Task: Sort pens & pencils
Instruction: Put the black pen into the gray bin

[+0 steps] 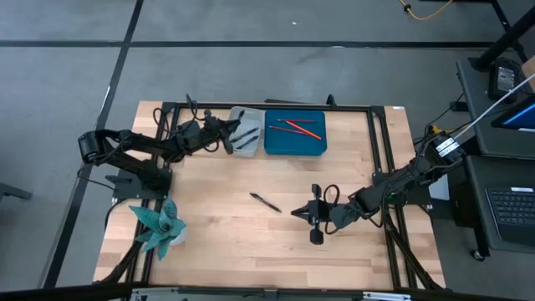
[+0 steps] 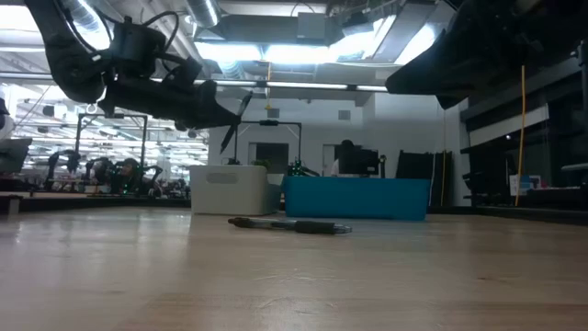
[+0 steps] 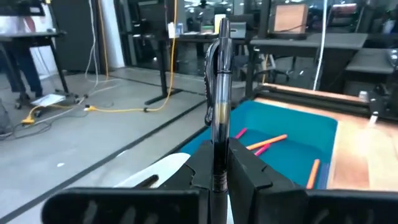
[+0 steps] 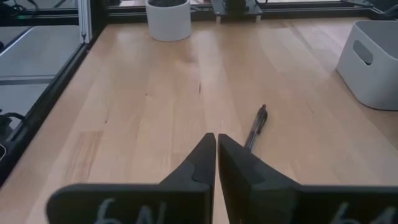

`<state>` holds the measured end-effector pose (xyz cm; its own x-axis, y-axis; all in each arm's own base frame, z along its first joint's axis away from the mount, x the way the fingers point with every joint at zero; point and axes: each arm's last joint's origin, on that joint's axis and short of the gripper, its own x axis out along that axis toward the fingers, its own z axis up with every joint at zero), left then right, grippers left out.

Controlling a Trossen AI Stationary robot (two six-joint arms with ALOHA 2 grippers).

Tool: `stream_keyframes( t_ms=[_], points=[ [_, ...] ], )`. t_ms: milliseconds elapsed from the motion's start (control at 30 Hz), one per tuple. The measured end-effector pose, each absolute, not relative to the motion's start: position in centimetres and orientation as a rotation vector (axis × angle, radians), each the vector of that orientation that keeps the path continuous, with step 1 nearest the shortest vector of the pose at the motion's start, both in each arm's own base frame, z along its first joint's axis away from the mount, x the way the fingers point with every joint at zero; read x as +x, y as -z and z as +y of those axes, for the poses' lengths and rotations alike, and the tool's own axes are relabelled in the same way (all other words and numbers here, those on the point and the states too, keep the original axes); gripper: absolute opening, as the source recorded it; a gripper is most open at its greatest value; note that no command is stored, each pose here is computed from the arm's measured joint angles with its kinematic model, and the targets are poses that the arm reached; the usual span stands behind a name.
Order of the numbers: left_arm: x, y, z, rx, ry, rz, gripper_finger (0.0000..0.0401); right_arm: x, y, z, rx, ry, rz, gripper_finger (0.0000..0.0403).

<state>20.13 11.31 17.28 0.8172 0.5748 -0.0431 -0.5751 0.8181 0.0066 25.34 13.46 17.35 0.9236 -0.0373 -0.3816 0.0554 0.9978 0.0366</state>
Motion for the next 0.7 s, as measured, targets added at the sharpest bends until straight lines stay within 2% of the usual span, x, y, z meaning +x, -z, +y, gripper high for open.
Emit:
stream_keyframes(
  t_ms=[267, 700],
  points=[
    [21.1, -17.4, 12.5, -0.069, -0.629, 0.208, 0.0017, 25.4, -17.5, 13.5, 0.056, 0.046, 0.377, 0.0020],
    [23.5, -22.2, 15.3, -0.164, -0.570, 0.622, 0.0017, 25.4, -17.5, 13.5, 0.060, 0.039, 0.374, 0.0020]
  ],
)
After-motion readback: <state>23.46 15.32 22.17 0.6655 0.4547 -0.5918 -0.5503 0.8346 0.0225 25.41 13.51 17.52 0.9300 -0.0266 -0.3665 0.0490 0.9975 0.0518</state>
